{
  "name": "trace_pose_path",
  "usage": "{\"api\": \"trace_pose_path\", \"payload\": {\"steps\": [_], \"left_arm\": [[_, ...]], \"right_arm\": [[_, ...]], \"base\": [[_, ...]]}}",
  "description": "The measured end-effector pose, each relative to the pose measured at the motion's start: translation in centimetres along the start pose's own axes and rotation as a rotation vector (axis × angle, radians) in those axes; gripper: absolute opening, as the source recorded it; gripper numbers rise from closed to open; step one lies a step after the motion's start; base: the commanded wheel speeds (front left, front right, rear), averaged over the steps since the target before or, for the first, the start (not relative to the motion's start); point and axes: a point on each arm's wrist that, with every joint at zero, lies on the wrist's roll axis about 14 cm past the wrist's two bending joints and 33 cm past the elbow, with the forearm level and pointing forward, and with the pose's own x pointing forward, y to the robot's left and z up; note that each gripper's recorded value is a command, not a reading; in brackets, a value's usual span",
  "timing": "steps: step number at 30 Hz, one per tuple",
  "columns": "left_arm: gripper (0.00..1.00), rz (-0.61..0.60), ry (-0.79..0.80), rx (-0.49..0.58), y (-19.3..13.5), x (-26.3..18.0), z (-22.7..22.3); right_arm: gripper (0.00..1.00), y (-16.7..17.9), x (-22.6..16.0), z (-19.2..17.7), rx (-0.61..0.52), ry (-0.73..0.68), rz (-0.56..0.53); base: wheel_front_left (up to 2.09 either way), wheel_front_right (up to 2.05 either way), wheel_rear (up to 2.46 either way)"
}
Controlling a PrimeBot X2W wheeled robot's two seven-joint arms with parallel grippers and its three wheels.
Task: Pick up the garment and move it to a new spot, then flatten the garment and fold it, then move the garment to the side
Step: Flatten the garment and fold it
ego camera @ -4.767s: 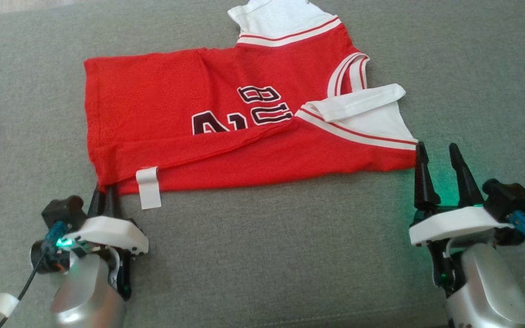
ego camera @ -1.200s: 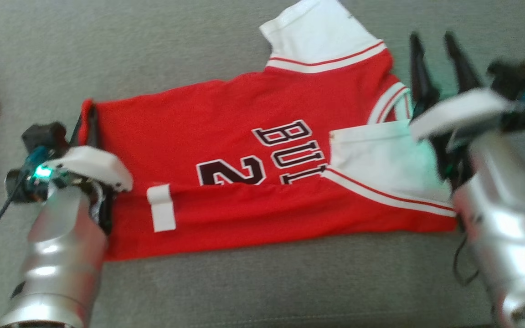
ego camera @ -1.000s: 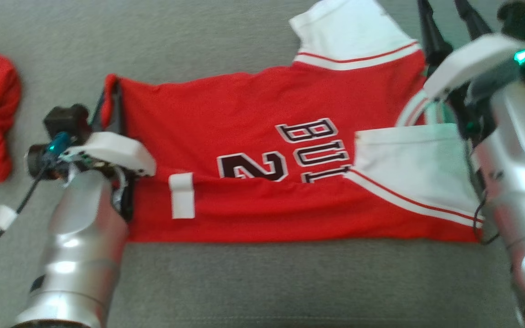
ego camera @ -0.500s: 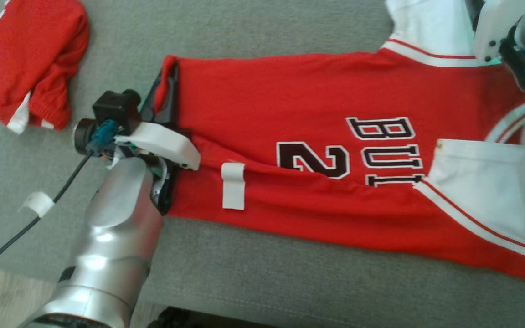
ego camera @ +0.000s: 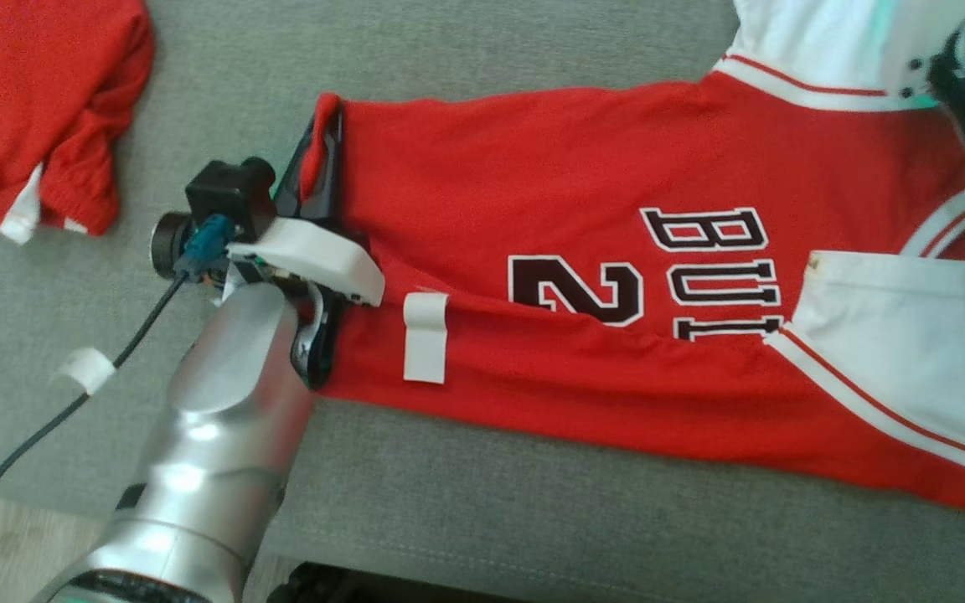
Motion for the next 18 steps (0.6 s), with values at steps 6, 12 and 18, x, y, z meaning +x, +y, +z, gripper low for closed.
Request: {"api": "trace_pose_path", "payload": {"steps": [6, 12, 18], "left_arm": [[0.00, -0.022, -0.100, 0.017, -0.9, 1.5, 3.6], [0.00, -0.056, -0.199, 0.059, -1.9, 2.7, 7.3], [0.00, -0.073, -0.223, 0.074, -2.4, 2.6, 8.5]], "right_arm": [[0.00, -4.7, -1.9, 2.1, 0.022, -0.219, -0.112], [0.00, -8.1, -5.7, 5.8, 0.056, -0.441, -0.204], [0.00, -7.7, -8.7, 7.0, 0.112, -0.527, -0.209]], "base": [[0.00, 0.00, 0.00], [0.00, 0.00, 0.00], [0.00, 0.00, 0.00]]}}
